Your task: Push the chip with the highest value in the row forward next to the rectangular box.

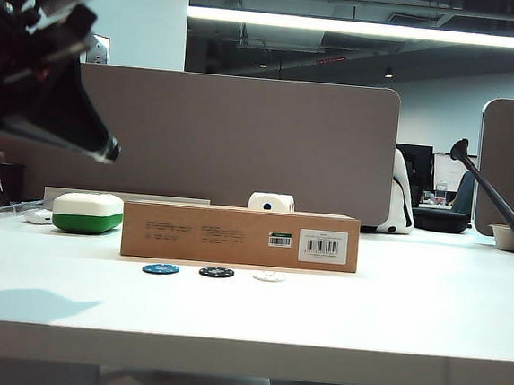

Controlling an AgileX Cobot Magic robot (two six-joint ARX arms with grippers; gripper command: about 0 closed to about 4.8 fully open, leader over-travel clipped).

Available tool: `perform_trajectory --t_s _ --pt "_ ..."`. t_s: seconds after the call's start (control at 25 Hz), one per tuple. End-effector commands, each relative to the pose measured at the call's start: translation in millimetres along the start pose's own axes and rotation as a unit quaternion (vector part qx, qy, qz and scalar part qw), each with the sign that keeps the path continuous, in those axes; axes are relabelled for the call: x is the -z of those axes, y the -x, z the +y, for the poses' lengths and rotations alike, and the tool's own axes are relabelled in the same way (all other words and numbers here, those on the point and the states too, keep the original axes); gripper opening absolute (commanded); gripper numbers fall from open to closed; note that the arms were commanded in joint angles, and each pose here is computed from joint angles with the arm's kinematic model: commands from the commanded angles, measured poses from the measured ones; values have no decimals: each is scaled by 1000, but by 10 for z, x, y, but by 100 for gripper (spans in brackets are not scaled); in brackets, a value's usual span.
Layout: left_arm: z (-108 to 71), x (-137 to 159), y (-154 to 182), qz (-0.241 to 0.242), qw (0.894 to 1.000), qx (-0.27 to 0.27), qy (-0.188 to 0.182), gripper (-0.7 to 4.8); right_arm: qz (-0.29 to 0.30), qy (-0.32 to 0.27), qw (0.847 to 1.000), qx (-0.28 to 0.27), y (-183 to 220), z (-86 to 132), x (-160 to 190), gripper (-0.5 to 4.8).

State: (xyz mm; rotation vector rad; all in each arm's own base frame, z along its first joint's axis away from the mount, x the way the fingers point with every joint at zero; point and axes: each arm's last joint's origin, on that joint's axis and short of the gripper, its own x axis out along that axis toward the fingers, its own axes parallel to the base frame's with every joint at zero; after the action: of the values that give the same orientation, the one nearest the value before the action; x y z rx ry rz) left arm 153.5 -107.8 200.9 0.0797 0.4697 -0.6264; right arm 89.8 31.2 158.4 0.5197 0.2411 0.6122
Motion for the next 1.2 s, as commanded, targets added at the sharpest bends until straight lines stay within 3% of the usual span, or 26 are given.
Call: perform_trajectory --t_s 0.04,0.24,0.44,0.56,0.72,0.92,1.2 --pt "65 14 -44 5 1000 -14 6 -5 3 -1 1000 1 -10 2 22 0" --pt "150 56 -91 24 999 -34 16 -5 4 -1 1000 -2 -13 10 25 2" --pt "154 51 -88 22 999 -35 17 -5 6 -42 999 -7 -13 14 24 60" --pt "154 54 -89 23 999 -35 17 -5 13 -60 998 -29 -5 49 -3 -10" --pt "154 54 -89 23 999 -35 17 -5 -26 -63 997 -43 73 224 -246 -10" --pt "154 54 -89 23 999 -35 17 -5 -98 -34 995 -14 180 432 -582 -10" --pt "154 54 -89 23 999 -35 17 -5 -27 -17 999 -4 -185 521 -1007 -10"
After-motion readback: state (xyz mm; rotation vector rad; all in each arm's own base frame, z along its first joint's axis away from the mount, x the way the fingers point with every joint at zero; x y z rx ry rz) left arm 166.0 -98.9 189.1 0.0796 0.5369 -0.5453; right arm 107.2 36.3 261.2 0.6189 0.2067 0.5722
